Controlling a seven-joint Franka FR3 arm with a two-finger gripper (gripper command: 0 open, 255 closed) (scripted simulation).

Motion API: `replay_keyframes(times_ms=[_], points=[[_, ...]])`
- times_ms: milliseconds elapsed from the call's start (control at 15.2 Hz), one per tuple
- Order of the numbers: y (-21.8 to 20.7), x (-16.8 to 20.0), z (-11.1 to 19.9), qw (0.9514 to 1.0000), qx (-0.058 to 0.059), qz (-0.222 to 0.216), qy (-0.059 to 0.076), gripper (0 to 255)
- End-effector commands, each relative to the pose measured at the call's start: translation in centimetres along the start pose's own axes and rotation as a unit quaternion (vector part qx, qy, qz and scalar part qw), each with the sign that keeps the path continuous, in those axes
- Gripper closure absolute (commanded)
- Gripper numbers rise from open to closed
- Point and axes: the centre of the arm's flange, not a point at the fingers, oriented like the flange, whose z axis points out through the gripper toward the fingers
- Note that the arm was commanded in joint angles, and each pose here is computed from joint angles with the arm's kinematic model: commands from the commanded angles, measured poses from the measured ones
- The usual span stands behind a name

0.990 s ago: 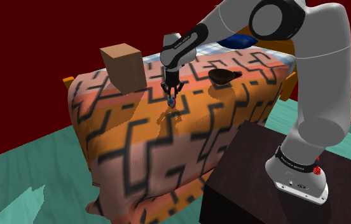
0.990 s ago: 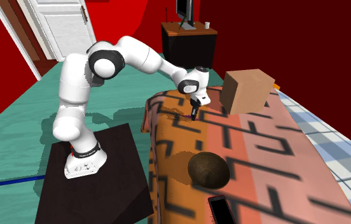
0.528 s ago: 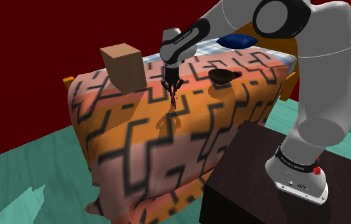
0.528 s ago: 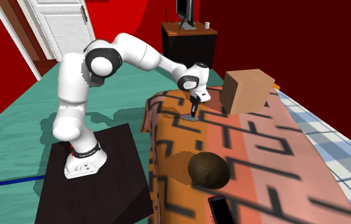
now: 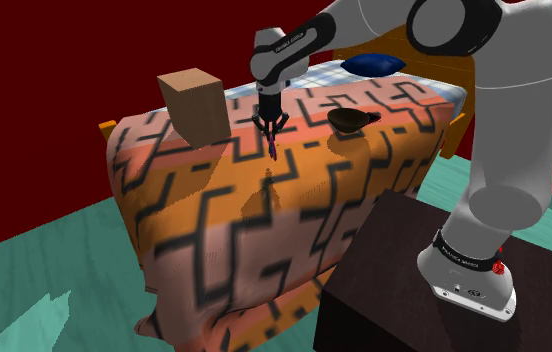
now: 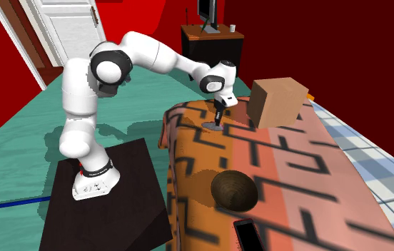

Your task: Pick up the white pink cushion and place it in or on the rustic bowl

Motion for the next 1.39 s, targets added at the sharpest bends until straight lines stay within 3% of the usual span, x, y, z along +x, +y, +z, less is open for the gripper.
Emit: replay_keyframes(times_ms=[0, 924, 1320], points=[[-0.1, -0.1, -1.0, 1.0, 0.0, 0.0, 0.0, 255], [-0.3, -0.6, -8.0, 1.0, 0.0, 0.0, 0.0, 255], [6.8, 2.7, -8.9, 1.0, 0.0, 0.0, 0.0, 255]])
